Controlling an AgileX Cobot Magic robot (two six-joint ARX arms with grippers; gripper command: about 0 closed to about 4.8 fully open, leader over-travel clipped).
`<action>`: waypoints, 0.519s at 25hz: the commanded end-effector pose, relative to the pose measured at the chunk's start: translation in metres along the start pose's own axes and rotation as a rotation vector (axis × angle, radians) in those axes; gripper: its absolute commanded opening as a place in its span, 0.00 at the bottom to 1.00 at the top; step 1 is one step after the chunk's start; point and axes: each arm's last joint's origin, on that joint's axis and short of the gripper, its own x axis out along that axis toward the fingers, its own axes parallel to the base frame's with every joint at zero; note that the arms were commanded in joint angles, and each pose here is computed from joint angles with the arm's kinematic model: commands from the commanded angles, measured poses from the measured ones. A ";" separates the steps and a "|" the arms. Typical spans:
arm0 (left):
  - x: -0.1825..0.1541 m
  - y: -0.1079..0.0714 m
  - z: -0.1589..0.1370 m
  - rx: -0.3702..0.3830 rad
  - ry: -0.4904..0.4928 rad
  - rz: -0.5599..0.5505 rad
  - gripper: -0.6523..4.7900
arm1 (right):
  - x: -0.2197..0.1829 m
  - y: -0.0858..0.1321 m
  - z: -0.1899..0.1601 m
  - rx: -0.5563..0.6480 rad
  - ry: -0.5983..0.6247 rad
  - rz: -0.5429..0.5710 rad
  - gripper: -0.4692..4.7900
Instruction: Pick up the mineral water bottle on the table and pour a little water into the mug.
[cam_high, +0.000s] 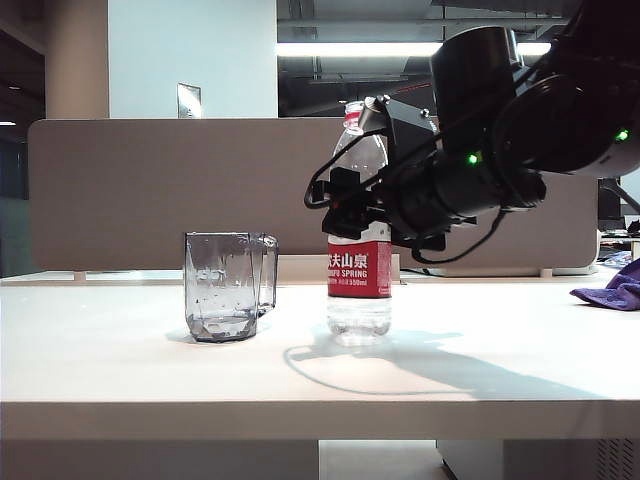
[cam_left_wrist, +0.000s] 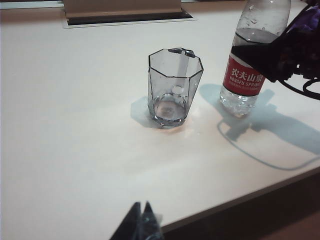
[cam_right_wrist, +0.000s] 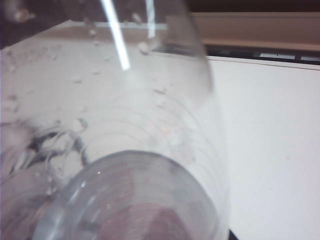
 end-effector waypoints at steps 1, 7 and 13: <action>-0.001 0.000 0.002 0.001 -0.013 0.002 0.12 | 0.001 -0.001 0.001 0.006 -0.031 0.003 0.67; -0.001 0.000 0.002 0.001 -0.013 0.002 0.12 | 0.006 -0.003 -0.010 0.033 -0.041 0.005 0.67; -0.001 0.000 0.002 0.001 -0.013 0.001 0.12 | 0.006 -0.003 -0.010 0.017 -0.041 0.004 0.81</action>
